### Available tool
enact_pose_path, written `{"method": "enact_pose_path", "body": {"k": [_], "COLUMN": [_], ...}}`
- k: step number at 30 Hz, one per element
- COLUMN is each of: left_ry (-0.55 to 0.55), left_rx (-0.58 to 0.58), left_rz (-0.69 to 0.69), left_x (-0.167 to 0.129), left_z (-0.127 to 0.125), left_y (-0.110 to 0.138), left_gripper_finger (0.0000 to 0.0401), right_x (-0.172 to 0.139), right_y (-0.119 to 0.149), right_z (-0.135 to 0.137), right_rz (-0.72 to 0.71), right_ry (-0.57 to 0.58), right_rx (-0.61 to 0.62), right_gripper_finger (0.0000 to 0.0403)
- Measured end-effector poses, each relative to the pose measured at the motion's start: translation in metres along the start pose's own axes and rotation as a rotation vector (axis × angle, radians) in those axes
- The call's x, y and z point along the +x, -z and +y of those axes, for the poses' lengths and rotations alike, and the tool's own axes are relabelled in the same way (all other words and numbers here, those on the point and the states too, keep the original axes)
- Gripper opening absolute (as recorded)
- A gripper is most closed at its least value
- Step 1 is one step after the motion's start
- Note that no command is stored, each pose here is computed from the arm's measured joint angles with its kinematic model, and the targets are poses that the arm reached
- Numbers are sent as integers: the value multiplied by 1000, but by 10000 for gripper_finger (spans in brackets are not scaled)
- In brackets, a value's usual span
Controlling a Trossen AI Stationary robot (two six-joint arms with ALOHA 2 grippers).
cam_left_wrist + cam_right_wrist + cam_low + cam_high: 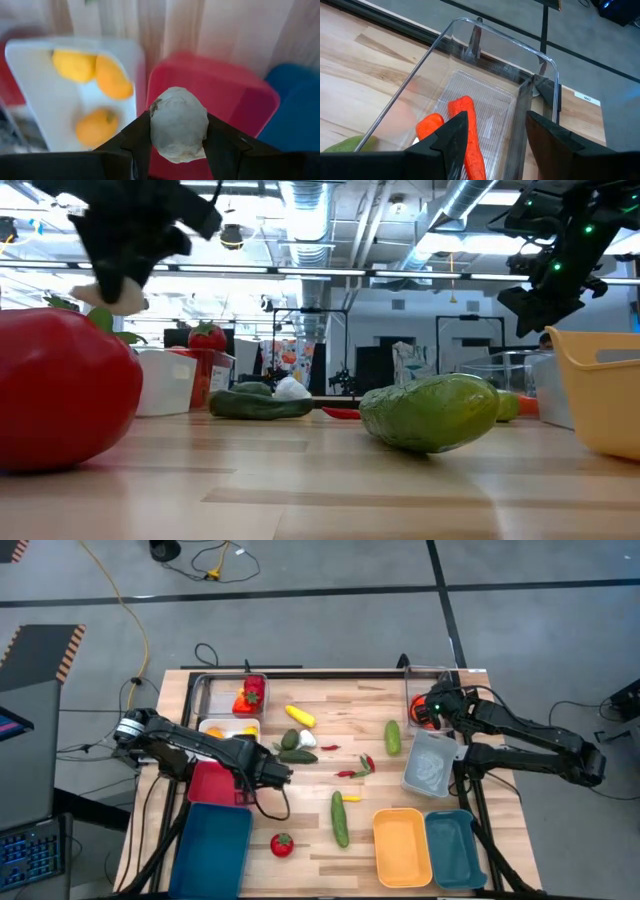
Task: Sort produce into baskets
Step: Put the bottom white garlic into the red bin, then put the white garlic into the red bin
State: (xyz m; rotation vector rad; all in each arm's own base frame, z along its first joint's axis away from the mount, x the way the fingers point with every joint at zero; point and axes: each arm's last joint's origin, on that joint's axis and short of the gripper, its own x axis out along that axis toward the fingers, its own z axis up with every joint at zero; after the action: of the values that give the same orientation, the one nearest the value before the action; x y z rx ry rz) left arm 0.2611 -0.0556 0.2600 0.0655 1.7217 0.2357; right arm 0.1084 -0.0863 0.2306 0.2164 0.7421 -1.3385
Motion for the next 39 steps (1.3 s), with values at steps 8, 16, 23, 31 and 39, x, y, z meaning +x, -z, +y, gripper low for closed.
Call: {"method": "enact_pose_path", "body": {"k": [8,16,23,31,39], "left_ry": [-23,-33,-27,-37,-65], "left_rx": [-68,-112,-113,-112,-36], "left_rz": [66,62,65,44,-145], "left_x": [0,0,0,0,0], "left_z": [2,2,2,2,5], "left_y": [6,6,6,5,-14], "left_gripper_finger": [140,140,165,255,307], "right_x": [0,0,0,0,0], "right_y": [0,0,0,0,0], "right_z": [0,0,0,0,0], "right_rz": [0,0,0,0,0], "right_ry": [0,0,0,0,0], "right_rx": [0,0,0,0,0], "right_gripper_finger": [225,225,225,225,225]}}
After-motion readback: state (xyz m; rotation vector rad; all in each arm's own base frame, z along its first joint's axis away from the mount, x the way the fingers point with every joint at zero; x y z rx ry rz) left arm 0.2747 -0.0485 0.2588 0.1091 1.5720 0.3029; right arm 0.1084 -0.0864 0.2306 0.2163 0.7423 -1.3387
